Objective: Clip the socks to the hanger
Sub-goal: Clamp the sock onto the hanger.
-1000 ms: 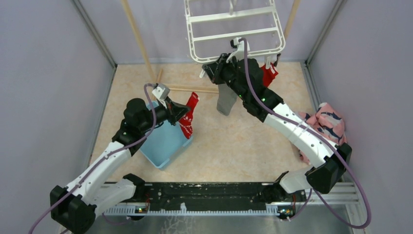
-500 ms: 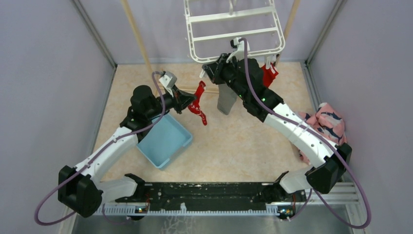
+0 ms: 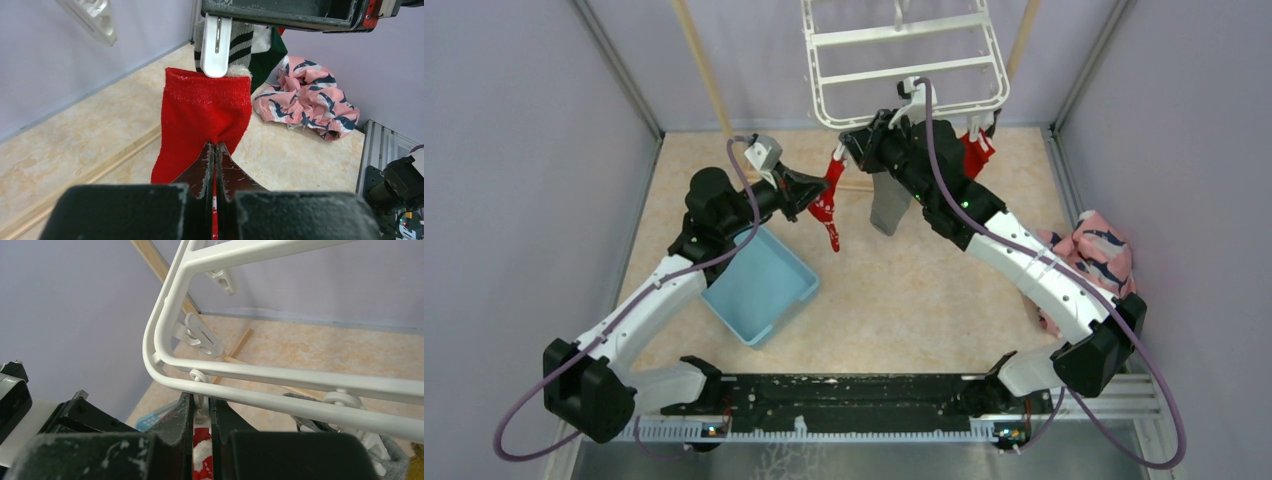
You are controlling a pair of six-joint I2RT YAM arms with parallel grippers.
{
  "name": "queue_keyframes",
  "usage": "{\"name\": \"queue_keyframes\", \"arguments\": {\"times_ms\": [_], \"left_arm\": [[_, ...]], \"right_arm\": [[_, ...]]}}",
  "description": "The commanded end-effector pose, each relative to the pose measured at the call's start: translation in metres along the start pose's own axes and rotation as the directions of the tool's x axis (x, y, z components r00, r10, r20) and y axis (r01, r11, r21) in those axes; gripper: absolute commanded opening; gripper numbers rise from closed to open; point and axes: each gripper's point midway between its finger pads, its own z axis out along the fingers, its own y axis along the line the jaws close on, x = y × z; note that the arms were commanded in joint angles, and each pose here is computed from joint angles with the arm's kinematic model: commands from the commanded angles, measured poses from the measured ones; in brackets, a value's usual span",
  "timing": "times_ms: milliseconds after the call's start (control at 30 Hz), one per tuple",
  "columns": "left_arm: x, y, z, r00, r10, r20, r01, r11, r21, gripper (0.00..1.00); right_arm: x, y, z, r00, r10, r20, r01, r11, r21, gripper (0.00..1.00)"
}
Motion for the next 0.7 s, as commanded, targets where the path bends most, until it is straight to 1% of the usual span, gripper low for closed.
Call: {"name": "queue_keyframes", "arguments": {"times_ms": [0,133,433,667], "left_arm": [[-0.025,-0.006,0.006,0.997,0.035,0.072,-0.037,0.999,0.030,0.00],[-0.027,-0.005,0.011,0.996,0.033,0.083,-0.036,0.999,0.037,0.00],[-0.021,-0.001,0.016,0.997,0.044,0.066,-0.045,0.999,0.021,0.00],[-0.030,-0.002,0.013,0.994,0.061,0.092,-0.062,0.998,0.008,0.00]], "right_arm": [[-0.019,0.009,-0.006,0.999,0.020,0.040,-0.019,0.999,-0.027,0.00],[-0.021,0.010,-0.007,0.999,0.021,0.042,-0.020,0.999,-0.028,0.00],[-0.022,0.009,-0.008,0.999,0.018,0.043,-0.017,1.000,-0.024,0.00],[-0.017,0.008,-0.007,0.999,0.021,0.033,-0.021,0.999,-0.025,0.00]]}}
